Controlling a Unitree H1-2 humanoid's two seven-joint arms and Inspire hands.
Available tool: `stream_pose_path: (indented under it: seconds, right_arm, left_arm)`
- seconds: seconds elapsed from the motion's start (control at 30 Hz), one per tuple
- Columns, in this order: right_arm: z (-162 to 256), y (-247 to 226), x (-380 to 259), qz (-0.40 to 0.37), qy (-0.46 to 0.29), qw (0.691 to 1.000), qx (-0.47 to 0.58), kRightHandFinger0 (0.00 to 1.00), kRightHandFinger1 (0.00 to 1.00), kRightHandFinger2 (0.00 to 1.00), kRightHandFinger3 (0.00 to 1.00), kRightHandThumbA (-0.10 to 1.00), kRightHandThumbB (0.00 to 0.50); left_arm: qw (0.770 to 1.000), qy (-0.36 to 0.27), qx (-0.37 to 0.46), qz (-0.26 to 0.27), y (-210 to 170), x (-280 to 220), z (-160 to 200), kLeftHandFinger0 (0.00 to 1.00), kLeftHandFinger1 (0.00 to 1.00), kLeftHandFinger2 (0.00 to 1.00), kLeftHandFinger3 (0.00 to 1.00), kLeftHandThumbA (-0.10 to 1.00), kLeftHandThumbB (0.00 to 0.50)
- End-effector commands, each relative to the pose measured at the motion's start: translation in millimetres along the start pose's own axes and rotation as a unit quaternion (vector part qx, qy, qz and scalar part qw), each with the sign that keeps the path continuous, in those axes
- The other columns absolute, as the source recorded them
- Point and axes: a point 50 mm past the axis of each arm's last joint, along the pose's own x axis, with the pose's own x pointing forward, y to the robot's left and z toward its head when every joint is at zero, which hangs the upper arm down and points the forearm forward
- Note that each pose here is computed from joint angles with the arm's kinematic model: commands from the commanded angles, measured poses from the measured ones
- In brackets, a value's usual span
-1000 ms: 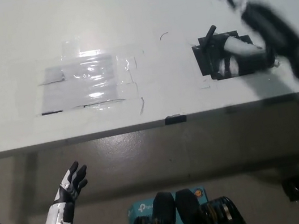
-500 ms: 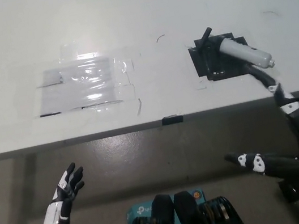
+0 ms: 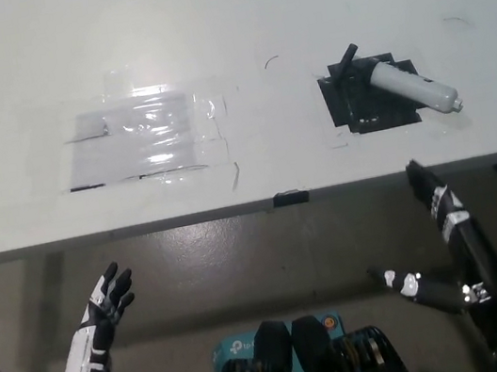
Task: The robot uses right hand to pick up a small white air pumper and uses its left hand to compress it, and then puts it on the desk
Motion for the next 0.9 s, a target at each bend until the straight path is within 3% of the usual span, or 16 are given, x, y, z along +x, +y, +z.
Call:
stream_pose_path:
  seconds: [0.0, 0.1, 0.33, 0.67, 0.87]
  right_arm:
    - [-10, 1, 4, -0.026, -0.031, 0.999, 0.025, 1.00, 1.00, 1.00, 1.00, 0.94, 0.193]
    - [-27, 7, 2, -0.016, -0.006, 1.000, 0.022, 1.00, 1.00, 1.00, 1.00, 0.95, 0.233]
    - [-46, 9, 5, -0.006, 0.025, 1.000, -0.017, 1.00, 1.00, 1.00, 1.00, 0.98, 0.207]
    - [-42, 13, 6, 0.002, 0.016, 1.000, -0.022, 1.00, 1.00, 1.00, 1.00, 0.97, 0.191]
    - [-42, 14, 3, 0.011, 0.016, 1.000, -0.023, 1.00, 1.00, 1.00, 1.00, 0.96, 0.189]
  left_arm:
    - [0.999, -0.003, -0.035, 0.000, 5, 6, 2, 1.00, 1.00, 1.00, 1.00, 1.00, 0.093]
    - [0.999, -0.001, -0.034, 0.009, 9, 10, -2, 1.00, 1.00, 1.00, 1.00, 1.00, 0.073]
    - [0.999, 0.008, -0.048, 0.017, 13, 19, -8, 1.00, 1.00, 1.00, 1.00, 1.00, 0.100]
    - [0.999, 0.020, -0.036, 0.012, 17, 23, -15, 1.00, 1.00, 1.00, 1.00, 1.00, 0.121]
    - [0.998, 0.036, -0.040, 0.022, 13, 12, -23, 1.00, 1.00, 1.00, 1.00, 1.00, 0.095]
